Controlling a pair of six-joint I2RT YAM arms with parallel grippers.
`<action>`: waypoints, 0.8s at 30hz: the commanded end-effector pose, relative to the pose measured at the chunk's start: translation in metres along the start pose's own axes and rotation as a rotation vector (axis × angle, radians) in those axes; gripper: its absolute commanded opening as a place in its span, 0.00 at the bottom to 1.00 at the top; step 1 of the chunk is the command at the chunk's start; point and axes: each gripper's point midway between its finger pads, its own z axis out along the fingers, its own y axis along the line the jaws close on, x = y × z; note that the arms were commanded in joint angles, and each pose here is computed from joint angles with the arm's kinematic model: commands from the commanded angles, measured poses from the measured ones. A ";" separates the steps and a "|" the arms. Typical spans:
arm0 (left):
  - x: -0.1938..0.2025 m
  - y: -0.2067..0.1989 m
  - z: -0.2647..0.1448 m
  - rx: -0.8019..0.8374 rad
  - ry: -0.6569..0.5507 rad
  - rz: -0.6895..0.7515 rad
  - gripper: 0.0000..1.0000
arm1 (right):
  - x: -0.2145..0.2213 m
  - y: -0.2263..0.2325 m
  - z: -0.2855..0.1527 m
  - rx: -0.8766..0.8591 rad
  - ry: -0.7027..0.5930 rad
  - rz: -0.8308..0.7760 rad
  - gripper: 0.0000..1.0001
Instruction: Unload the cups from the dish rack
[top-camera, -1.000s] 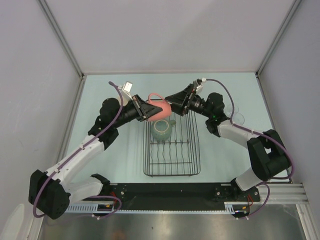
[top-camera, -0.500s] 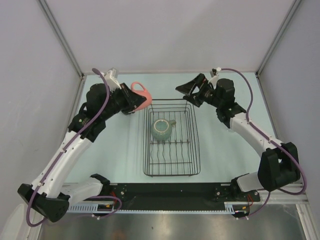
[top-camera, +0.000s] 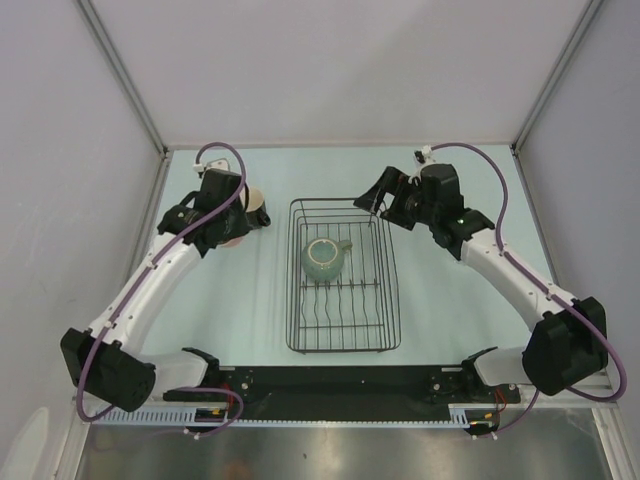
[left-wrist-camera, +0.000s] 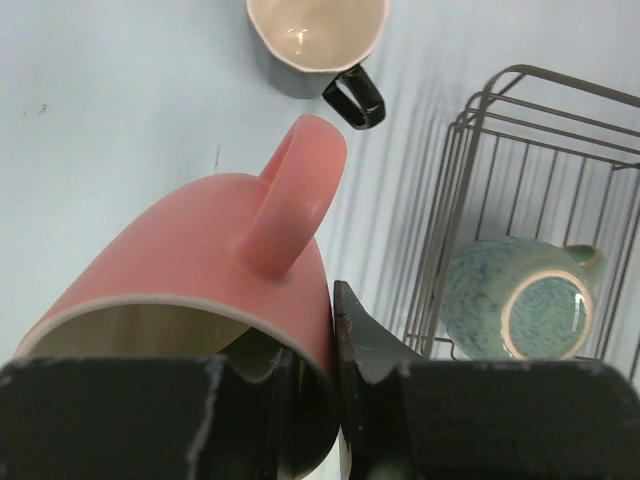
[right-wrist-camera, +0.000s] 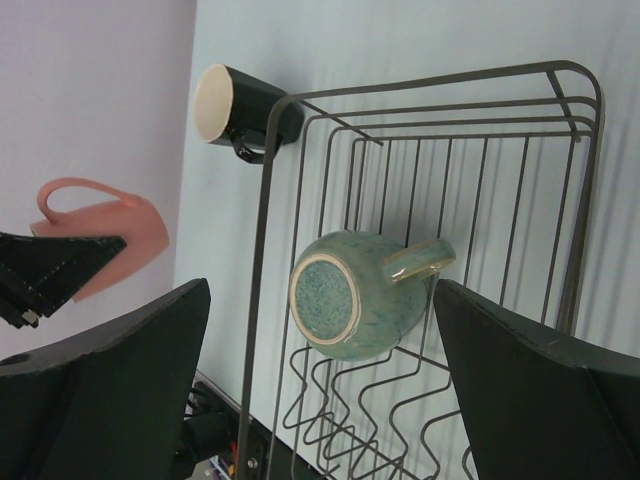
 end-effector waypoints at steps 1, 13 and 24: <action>-0.010 -0.004 0.014 0.001 -0.036 0.015 0.01 | -0.012 0.015 -0.015 -0.007 -0.051 -0.075 1.00; 0.039 -0.014 0.075 0.017 0.099 0.025 0.00 | 0.003 0.004 -0.018 0.016 -0.023 -0.088 1.00; 0.047 -0.028 0.118 0.028 0.187 0.043 0.01 | 0.002 -0.004 -0.018 0.037 -0.021 -0.093 1.00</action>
